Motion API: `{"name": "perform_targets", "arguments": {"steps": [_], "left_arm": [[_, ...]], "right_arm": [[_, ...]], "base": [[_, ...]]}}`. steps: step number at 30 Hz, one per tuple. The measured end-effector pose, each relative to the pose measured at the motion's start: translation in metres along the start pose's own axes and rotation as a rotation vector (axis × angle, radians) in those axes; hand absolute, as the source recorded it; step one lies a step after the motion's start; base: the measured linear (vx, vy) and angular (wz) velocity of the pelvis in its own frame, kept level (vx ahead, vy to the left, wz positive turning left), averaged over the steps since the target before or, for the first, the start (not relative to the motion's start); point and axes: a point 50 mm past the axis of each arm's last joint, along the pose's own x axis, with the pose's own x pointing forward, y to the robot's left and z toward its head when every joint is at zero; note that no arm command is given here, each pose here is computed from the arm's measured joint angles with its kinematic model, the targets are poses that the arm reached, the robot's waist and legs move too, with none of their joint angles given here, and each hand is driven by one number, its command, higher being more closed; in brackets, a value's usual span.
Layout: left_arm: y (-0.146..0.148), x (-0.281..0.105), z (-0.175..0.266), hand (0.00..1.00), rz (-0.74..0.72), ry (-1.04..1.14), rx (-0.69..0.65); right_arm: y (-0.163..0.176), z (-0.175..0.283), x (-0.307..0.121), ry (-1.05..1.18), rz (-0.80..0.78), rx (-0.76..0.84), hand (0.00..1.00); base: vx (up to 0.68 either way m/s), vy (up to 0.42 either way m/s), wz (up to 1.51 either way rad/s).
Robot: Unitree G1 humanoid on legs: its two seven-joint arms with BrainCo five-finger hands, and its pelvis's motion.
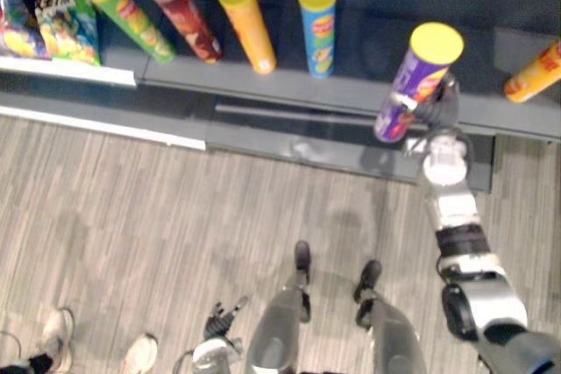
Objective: Put the gum and the chips on the shelf.
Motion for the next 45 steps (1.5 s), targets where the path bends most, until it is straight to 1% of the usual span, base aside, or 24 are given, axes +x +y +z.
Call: {"name": "perform_targets", "arguments": {"steps": [7, 8, 11, 14, 16, 21, 25, 30, 32, 37, 43, 45], "left_arm": [[-0.006, 0.002, 0.008, 0.00, 0.005, -0.027, 0.016], [-0.009, 0.002, 0.010, 0.00, -0.003, -0.039, -0.007], [-0.010, 0.003, 0.014, 0.00, -0.003, -0.051, -0.014], [-0.017, 0.005, 0.022, 0.00, -0.013, -0.076, -0.002], [-0.022, 0.005, 0.027, 0.00, -0.022, -0.088, -0.032], [-0.030, 0.004, 0.036, 0.00, -0.036, -0.127, -0.041], [-0.033, 0.004, 0.041, 0.00, -0.042, -0.138, -0.077], [-0.038, 0.002, 0.049, 0.00, -0.058, -0.180, -0.088], [-0.044, 0.001, 0.056, 0.00, -0.075, -0.204, -0.128], [-0.056, -0.001, 0.064, 0.00, -0.108, -0.230, -0.135], [-0.063, -0.003, 0.069, 0.00, -0.123, -0.246, -0.155], [-0.066, -0.004, 0.072, 0.00, -0.130, -0.256, -0.166]], "right_arm": [[-0.012, 0.029, 0.028, -0.056, -0.127, 0.000, 1.00], [-0.013, 0.034, 0.031, -0.071, -0.152, -0.006, 1.00], [-0.014, 0.039, 0.035, -0.074, -0.174, 0.000, 1.00], [-0.028, 0.041, 0.038, -0.079, -0.245, 0.010, 1.00], [-0.035, 0.045, 0.040, -0.082, -0.290, 0.033, 1.00], [-0.040, 0.060, 0.047, -0.111, -0.340, 0.080, 1.00], [-0.042, 0.073, 0.052, -0.144, -0.379, 0.100, 1.00], [-0.045, 0.083, 0.055, -0.173, -0.393, 0.104, 1.00], [-0.049, 0.095, 0.059, -0.205, -0.412, 0.107, 1.00], [-0.049, 0.110, 0.063, -0.244, -0.415, 0.111, 1.00], [-0.047, 0.122, 0.071, -0.257, -0.399, 0.058, 1.00], [-0.045, 0.132, 0.073, -0.282, -0.388, 0.044, 1.00]], "base": [[-0.03, -0.017, 0.02], [-0.03, -0.034, 0.07], [-0.02, -0.036, 0.10], [-0.02, -0.045, 0.17], [-0.01, -0.059, 0.06], [-0.02, -0.057, 0.12], [-0.03, -0.061, 0.08], [-0.01, -0.054, 0.02], [-0.02, -0.039, 0.03], [-0.01, -0.047, 0.06], [-0.02, -0.058, 0.12], [-0.03, -0.046, 0.06]]}}
